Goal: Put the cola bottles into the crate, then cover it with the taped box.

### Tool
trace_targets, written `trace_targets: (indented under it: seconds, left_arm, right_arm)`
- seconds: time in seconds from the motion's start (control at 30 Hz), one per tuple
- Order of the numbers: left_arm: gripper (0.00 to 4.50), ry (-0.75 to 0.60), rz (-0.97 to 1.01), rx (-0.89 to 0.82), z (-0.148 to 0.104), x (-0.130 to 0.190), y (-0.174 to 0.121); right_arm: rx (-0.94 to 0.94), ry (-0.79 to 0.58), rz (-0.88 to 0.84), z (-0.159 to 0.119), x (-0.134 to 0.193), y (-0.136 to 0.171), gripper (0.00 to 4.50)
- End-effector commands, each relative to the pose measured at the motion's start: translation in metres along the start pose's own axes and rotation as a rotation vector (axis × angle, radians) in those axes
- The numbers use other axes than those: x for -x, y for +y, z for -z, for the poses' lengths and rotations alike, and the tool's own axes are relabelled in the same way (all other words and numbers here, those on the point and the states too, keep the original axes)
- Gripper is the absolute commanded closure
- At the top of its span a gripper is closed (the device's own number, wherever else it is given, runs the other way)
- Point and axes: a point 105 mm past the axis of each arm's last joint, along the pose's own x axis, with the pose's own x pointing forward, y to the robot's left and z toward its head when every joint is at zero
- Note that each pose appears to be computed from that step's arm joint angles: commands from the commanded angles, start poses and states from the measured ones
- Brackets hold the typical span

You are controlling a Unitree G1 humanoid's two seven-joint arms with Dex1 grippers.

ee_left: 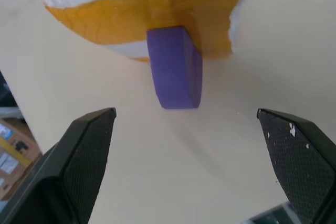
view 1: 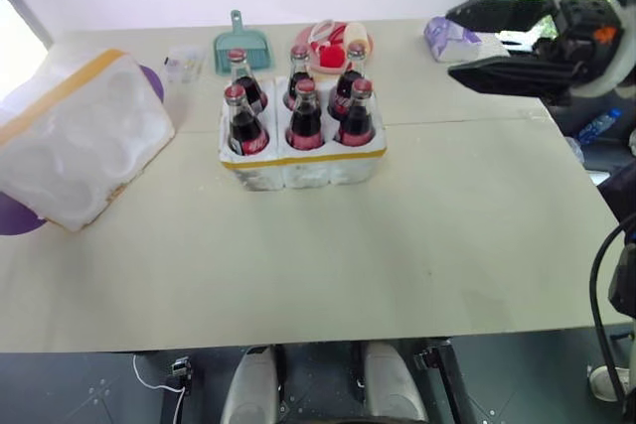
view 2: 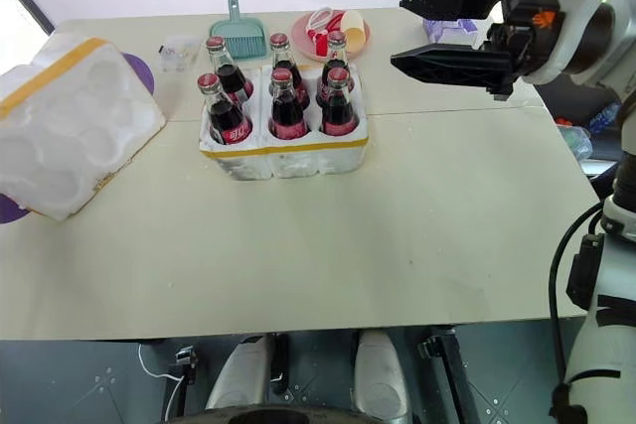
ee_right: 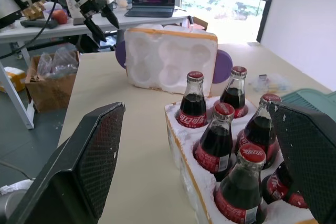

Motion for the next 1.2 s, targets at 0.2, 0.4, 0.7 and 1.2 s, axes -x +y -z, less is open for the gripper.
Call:
trace_targets:
  seconds: [0.2, 0.4, 0.7, 1.2]
  left_arm:
    - [0.00, 0.091, -0.039, 0.020, 0.004, -0.043, 0.008]
    - [0.90, 0.029, -0.036, 0.036, -0.015, -0.055, 0.007]
    - [4.18, 0.001, -0.033, 0.019, -0.023, -0.065, 0.005]
    - [4.18, -0.539, -0.413, -0.281, -0.146, -0.012, 0.033]
  right_arm:
    - [0.064, -0.026, 0.053, -0.018, 0.010, 0.008, 0.06]
    - [0.064, -0.026, 0.089, -0.019, 0.013, 0.006, 0.00]
    - [0.051, 0.067, 0.065, -0.003, 0.021, 0.015, 0.00]
    - [0.047, 0.121, 0.106, 0.017, 0.028, 0.015, 0.00]
